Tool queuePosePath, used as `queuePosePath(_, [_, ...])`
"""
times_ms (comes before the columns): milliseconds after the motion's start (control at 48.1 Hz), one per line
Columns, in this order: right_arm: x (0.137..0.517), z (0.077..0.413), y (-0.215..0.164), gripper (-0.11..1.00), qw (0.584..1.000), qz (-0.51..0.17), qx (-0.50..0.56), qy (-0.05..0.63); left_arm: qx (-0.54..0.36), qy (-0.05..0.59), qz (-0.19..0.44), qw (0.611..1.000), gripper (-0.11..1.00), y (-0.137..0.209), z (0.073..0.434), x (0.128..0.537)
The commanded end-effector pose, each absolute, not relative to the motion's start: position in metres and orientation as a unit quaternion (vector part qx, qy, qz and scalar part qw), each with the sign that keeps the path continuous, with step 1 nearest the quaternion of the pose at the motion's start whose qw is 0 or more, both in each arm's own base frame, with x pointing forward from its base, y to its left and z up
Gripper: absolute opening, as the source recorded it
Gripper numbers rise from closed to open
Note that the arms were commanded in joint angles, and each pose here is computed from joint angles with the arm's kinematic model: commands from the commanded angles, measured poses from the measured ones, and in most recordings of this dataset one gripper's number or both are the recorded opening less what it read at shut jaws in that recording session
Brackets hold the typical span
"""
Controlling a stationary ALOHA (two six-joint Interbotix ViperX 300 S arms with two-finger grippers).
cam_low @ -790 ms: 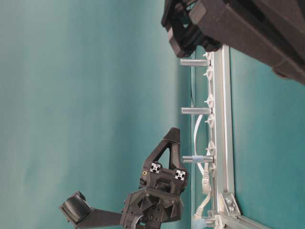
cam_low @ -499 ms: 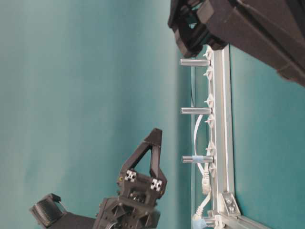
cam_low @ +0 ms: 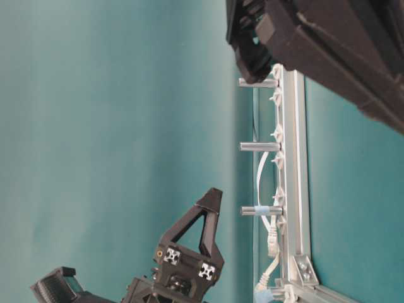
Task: Insert the wire through the string loop located on the left side.
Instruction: 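Open both grippers and move the right gripper toward the black USB cable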
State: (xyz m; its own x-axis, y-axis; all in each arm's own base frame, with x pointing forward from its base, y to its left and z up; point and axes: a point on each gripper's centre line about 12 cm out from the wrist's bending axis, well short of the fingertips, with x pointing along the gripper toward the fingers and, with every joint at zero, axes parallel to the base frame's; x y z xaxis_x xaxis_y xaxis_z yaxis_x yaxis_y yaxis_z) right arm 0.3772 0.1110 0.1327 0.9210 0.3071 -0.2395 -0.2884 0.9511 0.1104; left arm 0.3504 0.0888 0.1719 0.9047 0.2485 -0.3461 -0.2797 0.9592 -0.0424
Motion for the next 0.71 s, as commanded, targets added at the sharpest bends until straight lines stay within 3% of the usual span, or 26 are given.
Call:
queuePosePath(0, [0.382,0.145,0.114,0.03,0.981,0.154,0.042,0.109,-0.041,0.162,0.131,0.977,0.37,0.087,0.184,0.351])
queuePosePath(62, [0.383,0.146,0.114,0.15,0.981,0.154,0.042,0.107,-0.042,0.169,0.131,0.976,0.54,0.086,0.185,0.349])
queuePosePath(166, [0.384,0.146,0.113,0.44,0.982,0.150,0.045,0.107,-0.043,0.181,0.131,0.974,0.78,0.086,0.186,0.346])
queuePosePath(291, [0.384,0.146,0.112,0.76,0.982,0.147,0.046,0.110,-0.044,0.186,0.130,0.973,0.80,0.085,0.187,0.342])
queuePosePath(686, [0.385,0.147,0.111,0.76,0.983,0.139,0.054,0.108,-0.043,0.190,0.127,0.973,0.80,0.081,0.187,0.337])
